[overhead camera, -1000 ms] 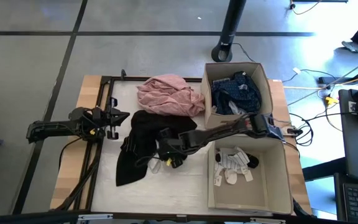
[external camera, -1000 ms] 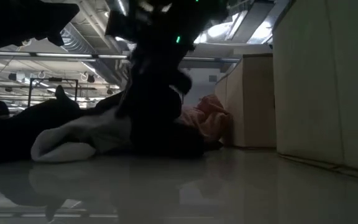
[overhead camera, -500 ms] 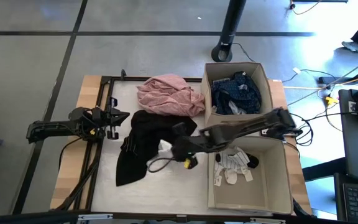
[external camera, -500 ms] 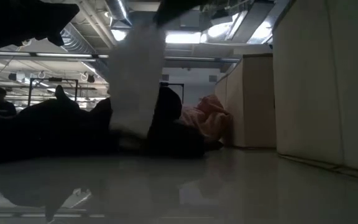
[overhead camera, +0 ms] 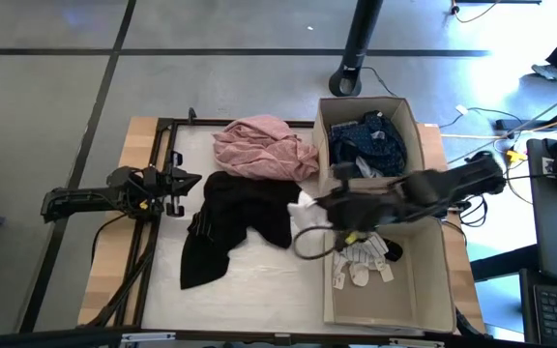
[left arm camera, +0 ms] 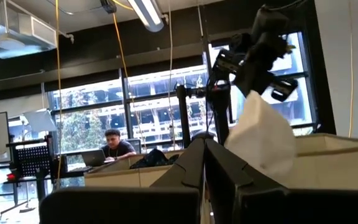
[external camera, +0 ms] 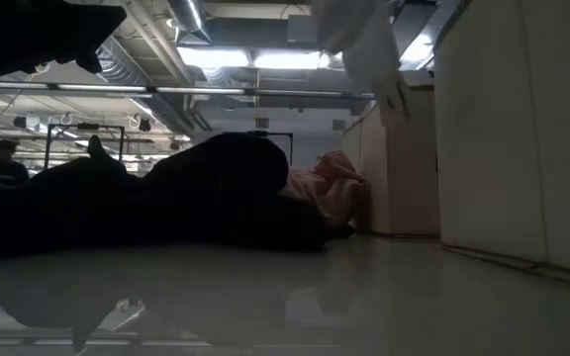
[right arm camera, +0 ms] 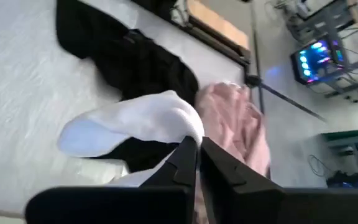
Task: Sort clothes
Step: Put the white sock into the bottom laundry organizer, then put the black sock into the bottom laundry organizer
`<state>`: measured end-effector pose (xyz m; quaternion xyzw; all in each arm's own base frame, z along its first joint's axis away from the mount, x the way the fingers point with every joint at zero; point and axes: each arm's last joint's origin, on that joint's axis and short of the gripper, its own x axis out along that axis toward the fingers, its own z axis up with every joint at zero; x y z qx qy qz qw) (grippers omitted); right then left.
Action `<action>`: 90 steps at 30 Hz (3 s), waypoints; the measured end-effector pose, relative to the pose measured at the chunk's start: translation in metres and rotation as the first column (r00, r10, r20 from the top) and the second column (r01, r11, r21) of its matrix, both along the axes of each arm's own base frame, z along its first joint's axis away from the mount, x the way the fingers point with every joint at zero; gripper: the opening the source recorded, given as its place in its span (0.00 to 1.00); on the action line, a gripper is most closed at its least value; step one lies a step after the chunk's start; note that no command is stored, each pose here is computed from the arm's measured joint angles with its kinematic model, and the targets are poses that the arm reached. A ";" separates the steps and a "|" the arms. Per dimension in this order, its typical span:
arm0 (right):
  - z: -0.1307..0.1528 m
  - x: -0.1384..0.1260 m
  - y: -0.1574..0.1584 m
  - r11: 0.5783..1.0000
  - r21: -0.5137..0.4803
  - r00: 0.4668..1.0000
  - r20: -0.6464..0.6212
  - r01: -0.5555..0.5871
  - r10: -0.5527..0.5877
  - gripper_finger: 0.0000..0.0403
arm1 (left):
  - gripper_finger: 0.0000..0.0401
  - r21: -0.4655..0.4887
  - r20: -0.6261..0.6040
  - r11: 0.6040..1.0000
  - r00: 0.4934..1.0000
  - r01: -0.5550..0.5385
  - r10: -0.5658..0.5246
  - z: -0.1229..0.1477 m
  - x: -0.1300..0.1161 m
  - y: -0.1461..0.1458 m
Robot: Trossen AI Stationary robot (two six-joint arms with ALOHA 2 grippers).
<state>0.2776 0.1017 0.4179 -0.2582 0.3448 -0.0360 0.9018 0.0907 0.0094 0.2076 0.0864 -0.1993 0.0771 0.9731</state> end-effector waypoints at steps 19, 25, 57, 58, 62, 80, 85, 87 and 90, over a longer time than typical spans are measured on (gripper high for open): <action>0.031 -0.140 -0.013 0.951 0.271 0.988 -0.083 0.146 -0.128 0.04 | 0.01 -0.002 0.005 1.000 1.000 0.002 -0.002 0.000 0.000 0.000; -0.010 -0.140 0.008 0.933 0.315 0.974 -0.196 0.175 -0.116 0.04 | 0.01 -0.015 0.029 1.000 1.000 0.009 -0.008 0.002 -0.001 0.000; -0.027 -0.054 0.000 0.990 0.143 0.994 0.112 0.003 -0.019 0.50 | 0.01 -0.014 0.004 1.000 1.000 0.007 -0.007 0.000 0.000 0.000; -0.029 -0.042 0.001 0.999 0.052 0.988 0.156 0.007 -0.015 0.50 | 0.01 -0.015 -0.001 1.000 1.000 0.007 -0.007 0.000 0.001 0.000; -0.035 0.009 0.001 0.989 -0.144 0.959 0.273 -0.037 0.076 0.50 | 0.01 -0.004 -0.014 1.000 1.000 -0.004 0.004 -0.001 0.002 0.000; -0.168 0.151 -0.034 0.957 -0.171 0.964 0.086 -0.236 0.253 0.50 | 0.01 -0.055 -0.376 0.993 0.924 -0.100 0.072 -0.008 0.024 0.004; -0.191 0.168 -0.035 0.959 -0.170 0.958 0.134 -0.228 0.252 0.50 | 0.01 -0.072 -0.498 0.978 0.856 -0.196 0.135 -0.008 0.039 0.005; -0.197 0.176 -0.036 0.961 -0.172 0.951 0.186 -0.215 0.246 0.50 | 0.01 -0.062 -0.529 0.972 0.833 -0.228 0.162 -0.009 0.044 0.006; -0.210 0.186 -0.038 0.966 -0.173 0.940 0.248 -0.193 0.233 0.50 | 0.01 -0.059 -0.573 0.962 0.799 -0.266 0.186 -0.015 0.050 0.007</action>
